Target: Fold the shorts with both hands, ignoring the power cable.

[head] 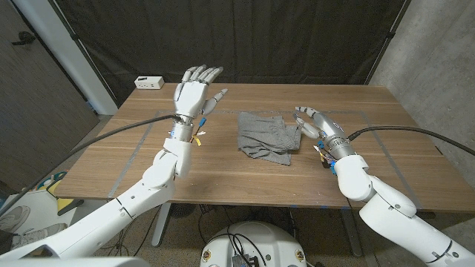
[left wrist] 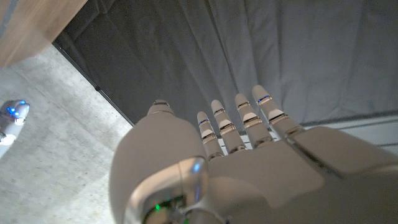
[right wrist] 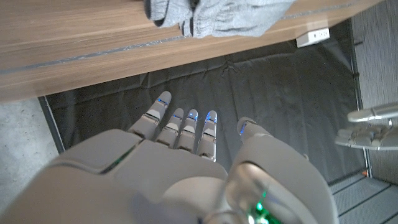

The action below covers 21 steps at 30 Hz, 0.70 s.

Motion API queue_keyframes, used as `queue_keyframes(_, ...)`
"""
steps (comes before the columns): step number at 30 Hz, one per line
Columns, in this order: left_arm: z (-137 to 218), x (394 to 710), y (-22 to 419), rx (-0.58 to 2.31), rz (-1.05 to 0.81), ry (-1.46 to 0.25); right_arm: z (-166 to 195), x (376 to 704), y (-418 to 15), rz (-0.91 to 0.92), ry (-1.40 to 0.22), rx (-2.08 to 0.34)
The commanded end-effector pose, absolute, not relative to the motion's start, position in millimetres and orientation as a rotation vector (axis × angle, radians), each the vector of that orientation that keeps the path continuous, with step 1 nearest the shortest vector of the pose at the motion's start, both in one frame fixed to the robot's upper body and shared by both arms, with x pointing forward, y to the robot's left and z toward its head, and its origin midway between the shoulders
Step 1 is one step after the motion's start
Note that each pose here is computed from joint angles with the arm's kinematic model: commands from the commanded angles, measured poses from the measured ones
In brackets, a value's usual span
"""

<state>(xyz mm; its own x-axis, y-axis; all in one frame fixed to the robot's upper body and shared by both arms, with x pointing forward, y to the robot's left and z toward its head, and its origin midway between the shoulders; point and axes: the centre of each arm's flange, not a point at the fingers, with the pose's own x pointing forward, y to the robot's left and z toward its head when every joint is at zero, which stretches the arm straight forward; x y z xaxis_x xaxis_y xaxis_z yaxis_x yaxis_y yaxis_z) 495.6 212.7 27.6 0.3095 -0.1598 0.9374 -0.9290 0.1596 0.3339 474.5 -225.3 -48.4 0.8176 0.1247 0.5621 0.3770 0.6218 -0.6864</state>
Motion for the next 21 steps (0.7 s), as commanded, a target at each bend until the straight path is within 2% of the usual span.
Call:
queue_keyframes(1, 30, 500, 242, 0.964, 0.524, -1.001, -46, 485, -237, -0.129, -0.706, -0.664)
queue_keyframes(21, 24, 541, 267, 0.47, 0.069, -0.827, -58, 506, -252, -0.092, -0.774, -0.352)
